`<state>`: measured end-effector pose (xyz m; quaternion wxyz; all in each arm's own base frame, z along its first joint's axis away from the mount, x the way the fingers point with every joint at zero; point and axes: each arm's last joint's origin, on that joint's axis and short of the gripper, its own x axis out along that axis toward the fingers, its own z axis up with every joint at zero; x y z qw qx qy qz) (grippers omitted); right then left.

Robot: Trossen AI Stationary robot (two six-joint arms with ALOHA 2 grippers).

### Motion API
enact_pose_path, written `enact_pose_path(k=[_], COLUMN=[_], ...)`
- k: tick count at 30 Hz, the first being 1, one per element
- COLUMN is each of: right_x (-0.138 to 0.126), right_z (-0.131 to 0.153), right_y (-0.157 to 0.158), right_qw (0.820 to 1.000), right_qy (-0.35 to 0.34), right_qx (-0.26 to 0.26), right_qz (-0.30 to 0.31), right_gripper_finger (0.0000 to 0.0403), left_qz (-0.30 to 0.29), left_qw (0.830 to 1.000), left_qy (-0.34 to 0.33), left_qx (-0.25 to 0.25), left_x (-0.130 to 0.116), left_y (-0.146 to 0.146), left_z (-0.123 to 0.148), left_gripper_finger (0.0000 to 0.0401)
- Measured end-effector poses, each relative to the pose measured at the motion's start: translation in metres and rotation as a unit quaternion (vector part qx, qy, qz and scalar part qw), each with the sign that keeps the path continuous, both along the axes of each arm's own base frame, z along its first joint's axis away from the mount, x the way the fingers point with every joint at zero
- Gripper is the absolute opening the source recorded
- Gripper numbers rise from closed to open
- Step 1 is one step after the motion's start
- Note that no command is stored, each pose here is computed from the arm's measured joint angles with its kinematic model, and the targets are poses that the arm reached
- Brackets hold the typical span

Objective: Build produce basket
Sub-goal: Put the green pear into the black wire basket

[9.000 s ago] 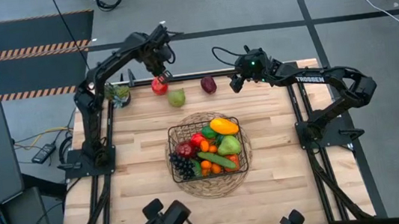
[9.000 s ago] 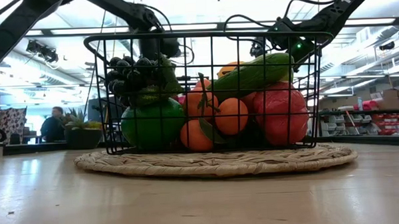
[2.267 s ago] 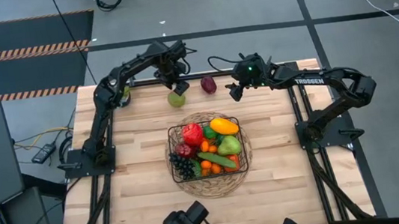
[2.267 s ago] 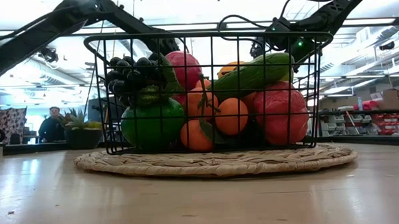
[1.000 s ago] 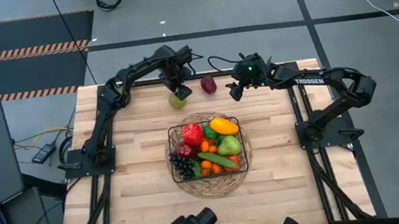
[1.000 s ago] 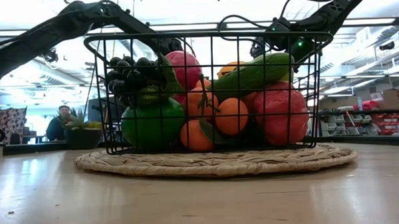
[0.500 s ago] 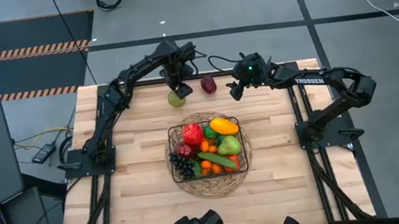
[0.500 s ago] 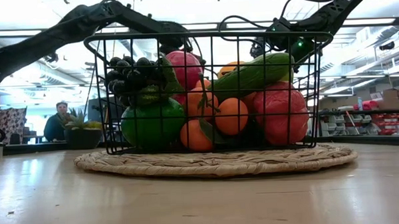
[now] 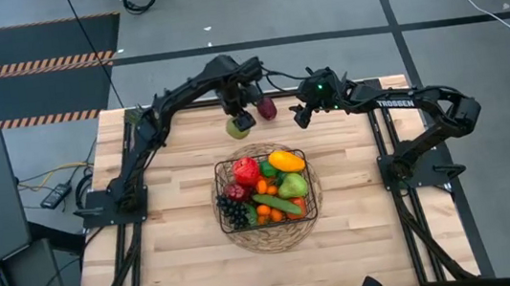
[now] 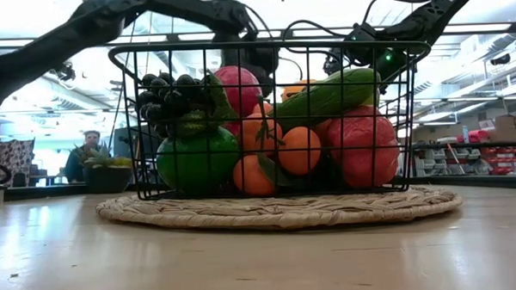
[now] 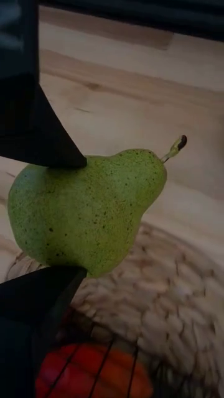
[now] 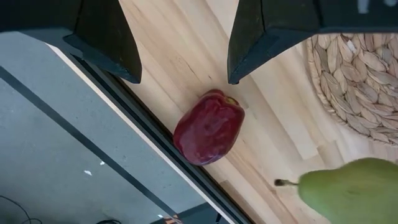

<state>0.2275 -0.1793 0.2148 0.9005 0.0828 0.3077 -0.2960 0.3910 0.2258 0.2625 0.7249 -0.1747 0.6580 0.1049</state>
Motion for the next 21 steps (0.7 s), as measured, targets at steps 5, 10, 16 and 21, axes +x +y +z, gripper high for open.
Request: enact_pose_path(k=[5,10,16,21], right_x=[0.000,0.000,0.000,0.000], right_z=[0.000,0.000,0.001,0.001], right_y=[0.000,0.000,-0.001,-0.001], right_qw=[1.000,1.000,1.000,1.000], right_qy=[0.000,0.000,0.001,0.002], right_qx=[-0.001,-0.001,-0.010,-0.011], right_qz=[0.001,0.001,-0.004,-0.004], right_gripper_finger=[0.0242,0.0242,0.0242,0.0242], left_qz=[-0.021,-0.029,-0.027,-0.059], left_qw=[0.999,0.997,0.993,0.990], left_qy=[-0.019,-0.045,-0.087,-0.102], left_qx=[0.024,0.055,0.072,0.072], left_x=[-0.003,-0.015,-0.025,-0.022], left_y=[-0.017,-0.034,-0.059,-0.090], left_z=[0.027,0.061,0.095,0.107], left_gripper_finger=[0.0242,0.0242,0.0242,0.0242])
